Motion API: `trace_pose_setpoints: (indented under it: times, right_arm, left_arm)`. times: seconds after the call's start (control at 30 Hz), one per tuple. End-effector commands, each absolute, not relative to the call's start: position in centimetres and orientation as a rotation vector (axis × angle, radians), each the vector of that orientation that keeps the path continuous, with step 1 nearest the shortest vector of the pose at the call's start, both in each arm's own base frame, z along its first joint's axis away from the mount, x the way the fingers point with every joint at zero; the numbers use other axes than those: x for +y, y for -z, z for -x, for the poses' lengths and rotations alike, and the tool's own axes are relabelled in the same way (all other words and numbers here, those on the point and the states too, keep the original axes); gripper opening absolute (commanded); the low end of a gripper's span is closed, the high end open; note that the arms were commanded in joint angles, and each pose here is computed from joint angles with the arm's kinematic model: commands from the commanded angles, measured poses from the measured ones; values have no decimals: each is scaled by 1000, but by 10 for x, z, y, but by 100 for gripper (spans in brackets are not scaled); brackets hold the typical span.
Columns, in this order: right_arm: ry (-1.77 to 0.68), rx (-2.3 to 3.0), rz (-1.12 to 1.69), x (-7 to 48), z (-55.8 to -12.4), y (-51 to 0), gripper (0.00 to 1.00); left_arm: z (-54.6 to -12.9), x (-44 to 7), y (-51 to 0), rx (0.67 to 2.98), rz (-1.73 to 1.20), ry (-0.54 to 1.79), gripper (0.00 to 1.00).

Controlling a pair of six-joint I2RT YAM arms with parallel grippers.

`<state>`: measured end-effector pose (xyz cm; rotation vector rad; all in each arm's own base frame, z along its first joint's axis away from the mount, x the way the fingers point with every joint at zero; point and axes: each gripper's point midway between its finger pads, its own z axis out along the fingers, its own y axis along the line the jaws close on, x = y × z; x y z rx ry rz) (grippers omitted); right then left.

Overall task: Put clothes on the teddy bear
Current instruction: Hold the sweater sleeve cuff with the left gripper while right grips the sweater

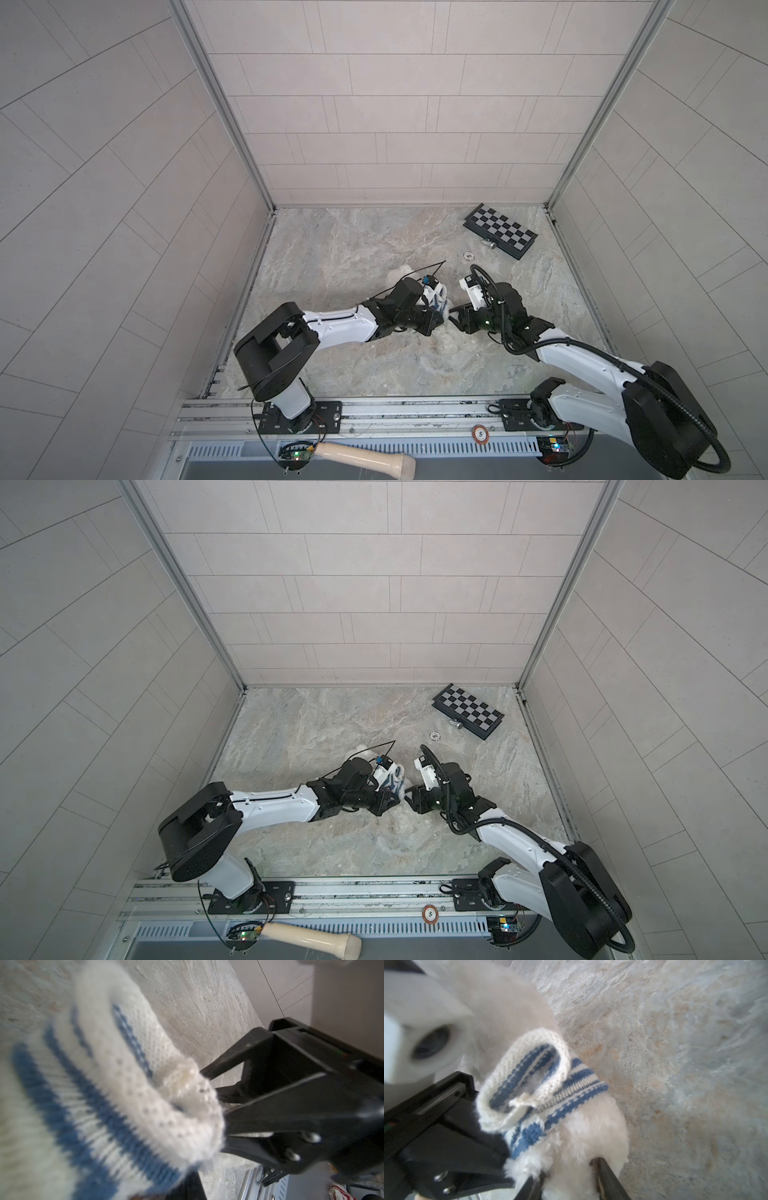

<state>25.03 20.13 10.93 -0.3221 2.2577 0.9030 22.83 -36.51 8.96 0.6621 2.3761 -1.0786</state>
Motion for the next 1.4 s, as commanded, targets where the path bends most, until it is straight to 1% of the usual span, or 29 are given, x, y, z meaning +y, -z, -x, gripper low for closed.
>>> trace_pose_setpoints:
  times: [0.0, 0.17, 0.23, 0.5, 0.53, 0.57, 0.6, 0.67, 0.73, 0.87, 0.97, 1.23, 1.37]
  right_arm:
    - [-989, 2154, 353, 213, -249, -151, 45]
    - [-1061, 2096, 302, 214, -247, -176, 49]
    - [-1047, 2105, 312, 214, -248, -174, 49]
    - [-964, 2179, 321, 217, -266, -150, 20]
    - [-956, 2181, 315, 216, -267, -149, 17]
    - [-949, 2182, 308, 215, -267, -149, 16]
    - [-938, 2180, 299, 213, -268, -149, 16]
    - [-917, 2179, 287, 209, -267, -150, 25]
    - [-887, 2188, 272, 205, -267, -149, 29]
    - [-851, 2220, 253, 201, -269, -141, 29]
    - [-839, 2249, 237, 201, -274, -135, 27]
    - [-834, 2236, 246, 208, -286, -140, 29]
    - [-840, 2242, 244, 210, -289, -137, 27]
  left_arm:
    - [-229, -352, -64, 2465, -601, 1033, 0]
    - [-225, -348, -63, 2470, -589, 1033, 0]
    - [-224, -348, -61, 2472, -586, 1043, 0]
    - [-222, -349, -57, 2482, -593, 1053, 0]
    - [-222, -349, -57, 2484, -591, 1055, 0]
    - [-222, -349, -56, 2484, -592, 1055, 0]
    - [-222, -349, -56, 2485, -590, 1055, 0]
    - [-221, -350, -54, 2491, -590, 1059, 0]
    - [-221, -350, -54, 2490, -590, 1061, 0]
    - [-221, -351, -55, 2488, -590, 1063, 0]
    - [-220, -351, -55, 2486, -591, 1065, 0]
    - [-218, -352, -55, 2483, -598, 1071, 0]
    - [-217, -353, -54, 2486, -603, 1071, 0]
